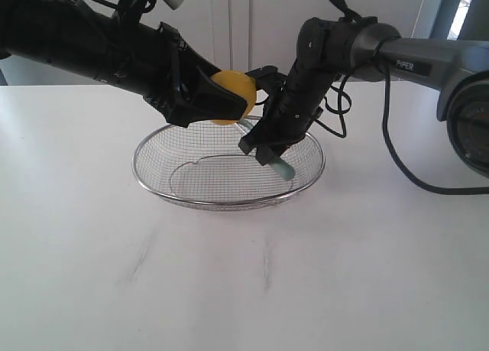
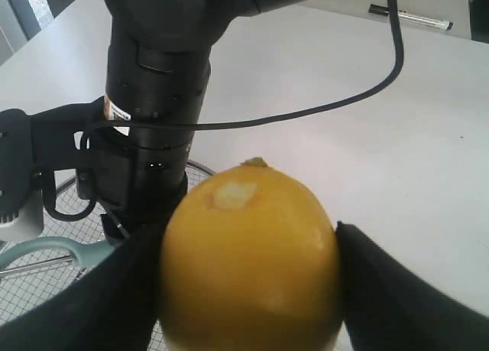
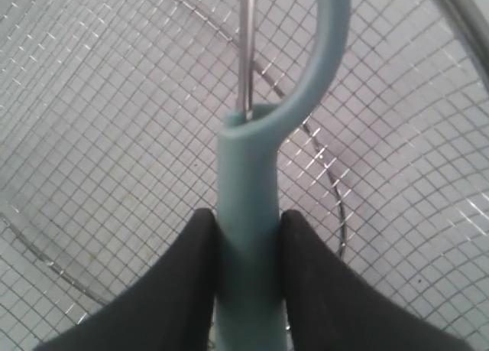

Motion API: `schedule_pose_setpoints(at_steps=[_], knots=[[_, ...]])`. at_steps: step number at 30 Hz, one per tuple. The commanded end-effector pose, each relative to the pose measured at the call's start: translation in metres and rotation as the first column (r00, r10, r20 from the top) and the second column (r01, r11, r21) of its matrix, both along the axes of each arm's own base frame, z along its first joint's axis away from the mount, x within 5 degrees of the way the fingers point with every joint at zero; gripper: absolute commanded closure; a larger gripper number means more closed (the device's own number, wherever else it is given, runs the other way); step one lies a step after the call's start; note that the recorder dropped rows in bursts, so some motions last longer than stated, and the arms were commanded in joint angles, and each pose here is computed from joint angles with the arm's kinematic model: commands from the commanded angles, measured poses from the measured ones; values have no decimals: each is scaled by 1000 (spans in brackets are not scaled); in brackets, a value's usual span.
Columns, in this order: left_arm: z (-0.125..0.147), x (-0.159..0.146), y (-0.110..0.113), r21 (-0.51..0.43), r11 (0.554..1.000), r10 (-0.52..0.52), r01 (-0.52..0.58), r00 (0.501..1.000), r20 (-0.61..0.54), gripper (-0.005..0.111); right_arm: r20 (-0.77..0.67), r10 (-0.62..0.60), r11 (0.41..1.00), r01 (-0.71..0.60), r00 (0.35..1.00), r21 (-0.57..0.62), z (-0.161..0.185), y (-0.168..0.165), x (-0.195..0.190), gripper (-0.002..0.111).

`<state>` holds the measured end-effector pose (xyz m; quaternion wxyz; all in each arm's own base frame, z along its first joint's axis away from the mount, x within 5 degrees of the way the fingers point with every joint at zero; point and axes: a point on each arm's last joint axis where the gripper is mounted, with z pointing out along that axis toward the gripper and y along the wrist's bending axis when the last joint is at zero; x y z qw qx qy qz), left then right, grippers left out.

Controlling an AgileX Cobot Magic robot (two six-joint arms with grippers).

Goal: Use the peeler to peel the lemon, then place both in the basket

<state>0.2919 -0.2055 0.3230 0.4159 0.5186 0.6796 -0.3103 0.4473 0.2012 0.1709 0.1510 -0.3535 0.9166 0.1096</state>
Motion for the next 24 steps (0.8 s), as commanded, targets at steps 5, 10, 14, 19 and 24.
schedule_pose_setpoints(at_steps=[5, 10, 14, 19, 24], knots=[[6, -4, 1, -29, 1000, -4, 3, 1000, -7, 107, 27, -2, 1000, 2, 1000, 2, 2, 0, 2, 99], [6, -4, 1, -29, 1000, -4, 3, 1000, -7, 107, 26, -2, 1000, 2, 1000, 0, 1, 0, 2, 75], [6, -4, 1, -29, 1000, -4, 3, 1000, -7, 107, 24, -1, 1000, 1, 1000, -1, 1, 0, 2, 59], [6, -4, 1, -29, 1000, -4, 3, 1000, -7, 107, 24, -2, 1000, 2, 1000, -1, 1, 0, 2, 55], [6, -4, 1, -29, 1000, -4, 3, 1000, -7, 107, 25, -5, 1000, 5, 1000, 2, 5, -1, 1, 55]])
